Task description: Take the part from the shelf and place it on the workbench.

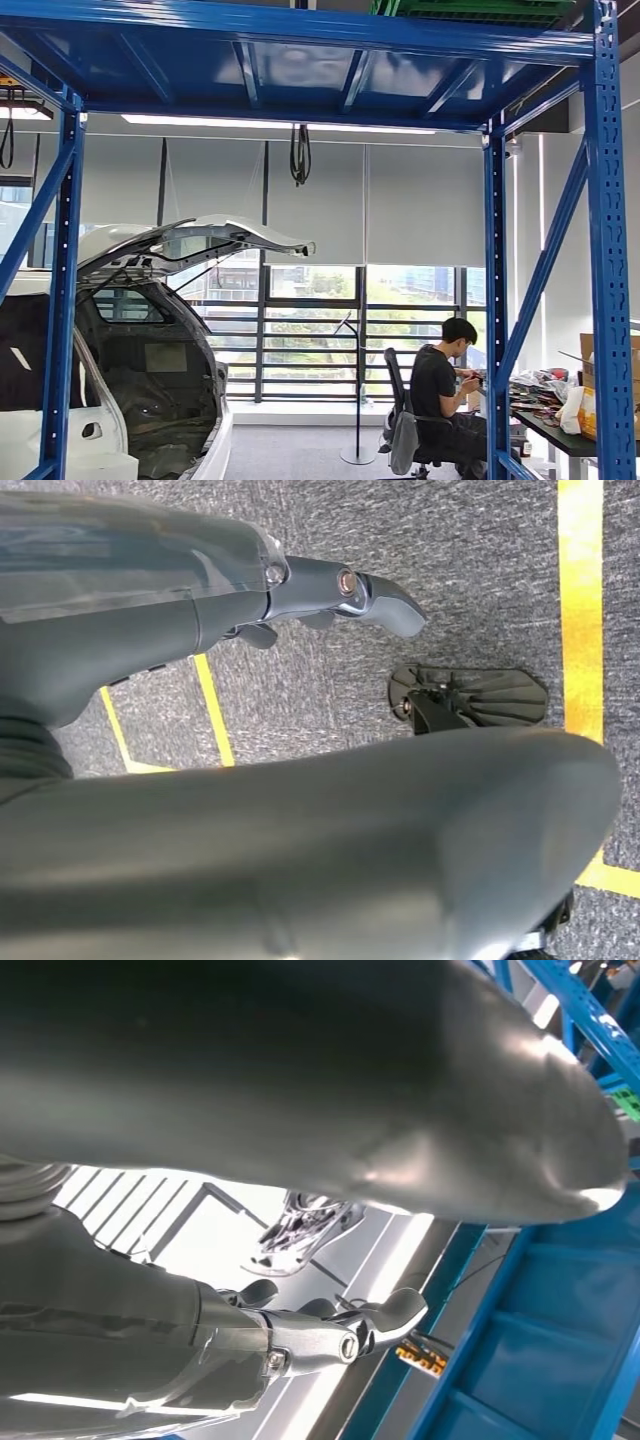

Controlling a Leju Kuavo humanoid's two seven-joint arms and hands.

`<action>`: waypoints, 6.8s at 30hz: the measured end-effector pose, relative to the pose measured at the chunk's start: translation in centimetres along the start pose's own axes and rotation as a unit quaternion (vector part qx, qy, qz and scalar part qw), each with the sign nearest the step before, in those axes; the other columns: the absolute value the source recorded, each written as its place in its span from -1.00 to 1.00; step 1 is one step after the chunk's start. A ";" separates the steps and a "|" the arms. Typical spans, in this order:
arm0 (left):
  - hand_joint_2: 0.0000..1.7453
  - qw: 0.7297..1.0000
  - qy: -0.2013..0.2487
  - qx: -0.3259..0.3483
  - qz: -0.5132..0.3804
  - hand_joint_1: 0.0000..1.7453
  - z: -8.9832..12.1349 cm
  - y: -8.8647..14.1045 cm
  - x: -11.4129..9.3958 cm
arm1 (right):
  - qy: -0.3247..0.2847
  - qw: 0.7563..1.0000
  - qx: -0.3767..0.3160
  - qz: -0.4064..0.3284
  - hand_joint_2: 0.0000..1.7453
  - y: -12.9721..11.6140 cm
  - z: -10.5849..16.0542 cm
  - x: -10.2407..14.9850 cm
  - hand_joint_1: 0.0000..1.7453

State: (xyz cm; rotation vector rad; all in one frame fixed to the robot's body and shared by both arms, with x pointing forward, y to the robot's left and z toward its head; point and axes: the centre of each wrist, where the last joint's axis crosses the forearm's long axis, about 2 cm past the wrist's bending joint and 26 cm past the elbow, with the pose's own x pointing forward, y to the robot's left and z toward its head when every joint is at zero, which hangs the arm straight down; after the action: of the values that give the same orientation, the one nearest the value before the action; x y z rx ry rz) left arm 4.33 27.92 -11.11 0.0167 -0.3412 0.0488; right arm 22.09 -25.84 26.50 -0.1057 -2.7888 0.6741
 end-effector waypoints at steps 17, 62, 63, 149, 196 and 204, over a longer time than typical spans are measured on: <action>-1.00 1.000 -0.002 -0.002 -0.003 -1.00 0.0 0.0 -0.1 | -0.003 1.000 0.008 0.010 -1.00 -0.2 0.1 0.0 -1.00; -1.00 1.000 -0.005 -0.005 -0.015 -1.00 0.0 0.2 -0.2 | -0.008 0.999 -0.002 0.036 -1.00 -0.4 0.1 0.1 -1.00; -1.00 1.000 -0.006 -0.005 -0.016 -1.00 0.0 0.2 -0.1 | -0.009 0.999 -0.003 0.035 -1.00 -0.5 0.1 0.0 -1.00; -1.00 1.000 -0.017 0.019 -0.013 -1.00 0.0 1.4 -0.2 | 0.452 0.760 0.168 0.436 1.00 -1.1 11.3 -5.6 -1.00; -1.00 0.997 -0.034 -0.001 -0.073 -1.00 -0.3 1.5 1.2 | 0.482 0.731 0.249 0.414 1.00 3.3 4.4 -19.3 -1.00; -1.00 0.997 -0.032 -0.002 -0.068 -1.00 -0.3 1.4 1.2 | 0.470 0.755 0.273 0.368 1.00 6.3 1.8 -20.0 -1.00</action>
State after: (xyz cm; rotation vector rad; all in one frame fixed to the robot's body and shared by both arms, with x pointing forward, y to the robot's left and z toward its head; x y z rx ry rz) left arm 5.52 29.37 -10.99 0.0381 -0.4030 -0.0864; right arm 40.87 -23.66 17.23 -1.1079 -1.4308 1.1500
